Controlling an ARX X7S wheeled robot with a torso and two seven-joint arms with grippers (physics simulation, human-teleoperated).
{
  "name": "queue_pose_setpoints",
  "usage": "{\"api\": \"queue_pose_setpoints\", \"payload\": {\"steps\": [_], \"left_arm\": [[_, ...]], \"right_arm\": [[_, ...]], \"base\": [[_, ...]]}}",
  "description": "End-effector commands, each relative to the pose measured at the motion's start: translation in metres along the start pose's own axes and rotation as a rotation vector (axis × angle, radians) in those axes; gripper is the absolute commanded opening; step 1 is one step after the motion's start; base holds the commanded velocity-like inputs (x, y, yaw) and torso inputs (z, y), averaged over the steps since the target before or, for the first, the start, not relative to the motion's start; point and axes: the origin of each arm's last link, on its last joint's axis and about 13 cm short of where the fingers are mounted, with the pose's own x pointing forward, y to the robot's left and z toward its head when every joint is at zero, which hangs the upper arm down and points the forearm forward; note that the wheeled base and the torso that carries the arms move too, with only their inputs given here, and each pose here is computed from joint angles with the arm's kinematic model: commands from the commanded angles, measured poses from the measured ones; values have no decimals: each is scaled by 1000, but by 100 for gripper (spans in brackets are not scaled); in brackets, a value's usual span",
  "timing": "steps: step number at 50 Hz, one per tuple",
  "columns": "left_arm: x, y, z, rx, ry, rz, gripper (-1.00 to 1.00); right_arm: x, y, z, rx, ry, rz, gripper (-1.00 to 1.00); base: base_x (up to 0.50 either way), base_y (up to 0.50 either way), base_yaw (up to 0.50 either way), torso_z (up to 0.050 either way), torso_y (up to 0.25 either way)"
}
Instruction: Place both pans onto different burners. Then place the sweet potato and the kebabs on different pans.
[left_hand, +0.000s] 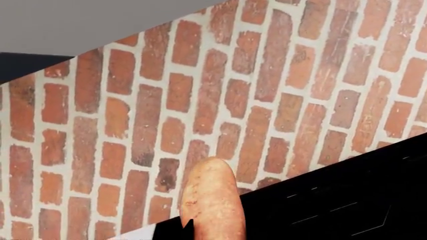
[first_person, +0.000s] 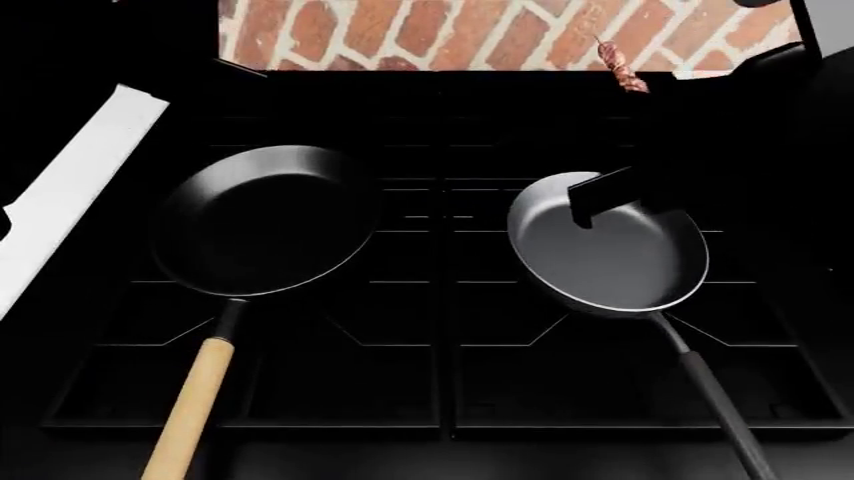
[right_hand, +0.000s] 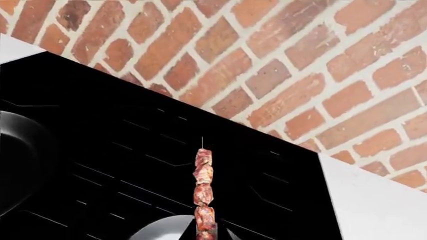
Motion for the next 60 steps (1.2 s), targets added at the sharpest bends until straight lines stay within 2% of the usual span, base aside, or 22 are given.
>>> {"api": "queue_pose_setpoints", "payload": {"steps": [1,9,19,60], "left_arm": [[-1,1,-2,-10,-1,7,-100],[-1,1,-3,-10,1,10,-100],[-1,1,-4,-11,6,9,-100],[0,0,-9,-13,15,8,-100]], "right_arm": [[19,5,-9,6,89,7,-100],[25,7,-16,-12,142,11,-100],[29,4,-23,-28,199,-37,-100],[56,11,-61,47,236,-11,-100]], "base": [[0,0,0,0,0],[0,0,0,0,0],[0,0,0,0,0],[0,0,0,0,0]]}}
